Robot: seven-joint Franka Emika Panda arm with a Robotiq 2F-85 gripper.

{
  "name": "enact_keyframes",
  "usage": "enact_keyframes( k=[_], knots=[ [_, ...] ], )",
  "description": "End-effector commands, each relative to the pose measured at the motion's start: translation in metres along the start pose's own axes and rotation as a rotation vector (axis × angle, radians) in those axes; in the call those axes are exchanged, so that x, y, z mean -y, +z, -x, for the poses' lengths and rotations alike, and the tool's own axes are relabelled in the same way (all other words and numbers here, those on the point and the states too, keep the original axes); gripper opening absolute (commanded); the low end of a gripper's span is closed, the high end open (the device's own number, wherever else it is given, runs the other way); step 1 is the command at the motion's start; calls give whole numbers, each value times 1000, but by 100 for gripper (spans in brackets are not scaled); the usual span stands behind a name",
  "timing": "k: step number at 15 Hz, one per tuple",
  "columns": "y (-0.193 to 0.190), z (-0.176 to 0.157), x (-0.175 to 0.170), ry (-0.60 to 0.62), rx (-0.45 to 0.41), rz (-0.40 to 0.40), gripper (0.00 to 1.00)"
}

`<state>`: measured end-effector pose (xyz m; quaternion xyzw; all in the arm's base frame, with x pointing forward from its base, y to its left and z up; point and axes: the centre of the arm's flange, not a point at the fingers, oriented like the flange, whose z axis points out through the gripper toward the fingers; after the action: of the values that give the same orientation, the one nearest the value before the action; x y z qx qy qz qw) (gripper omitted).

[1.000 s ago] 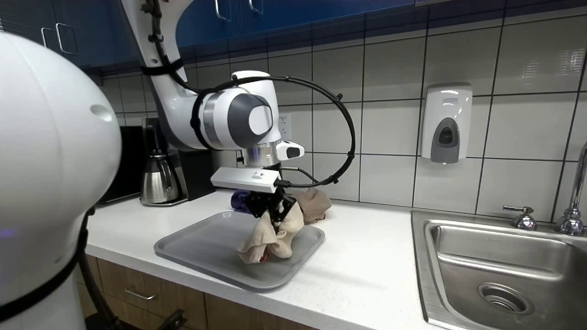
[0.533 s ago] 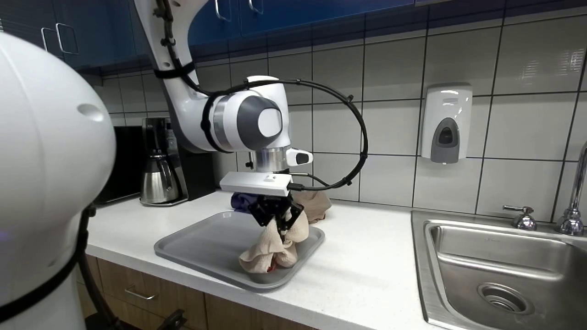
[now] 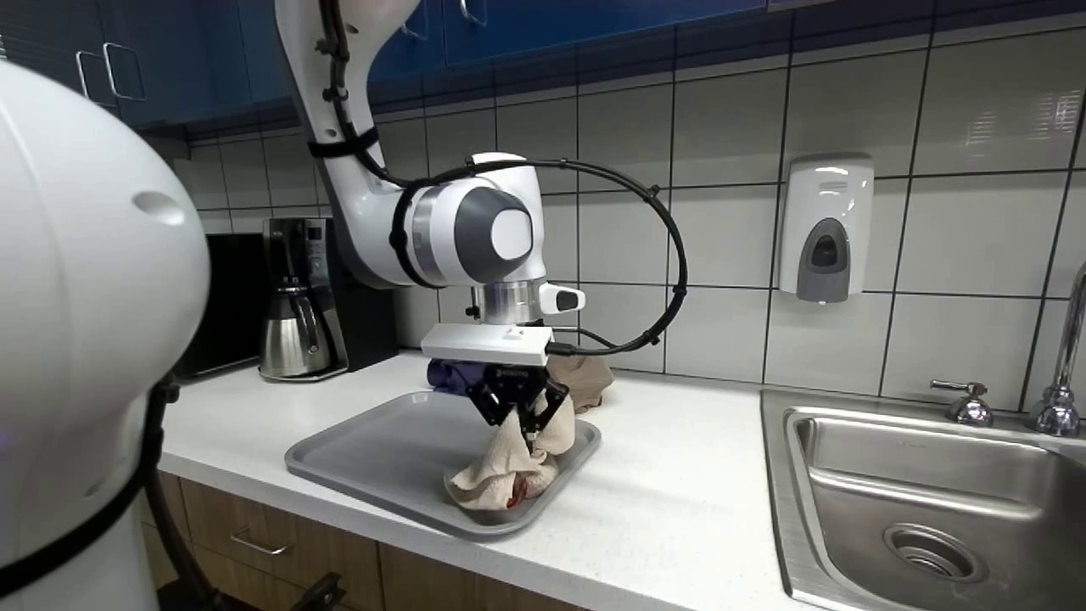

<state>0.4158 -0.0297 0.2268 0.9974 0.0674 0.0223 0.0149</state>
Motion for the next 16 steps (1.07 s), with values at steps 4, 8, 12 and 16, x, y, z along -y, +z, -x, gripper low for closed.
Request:
enact_keyframes(
  k=[4, 8, 12, 16],
  knots=[
    [13, -35, -3, -48, 30, -3, 3],
    [24, -43, -1, -75, 66, -1, 3],
    [22, -43, -3, -96, 82, 16, 52],
    [14, -37, -8, -102, 111, 33, 82]
  ],
)
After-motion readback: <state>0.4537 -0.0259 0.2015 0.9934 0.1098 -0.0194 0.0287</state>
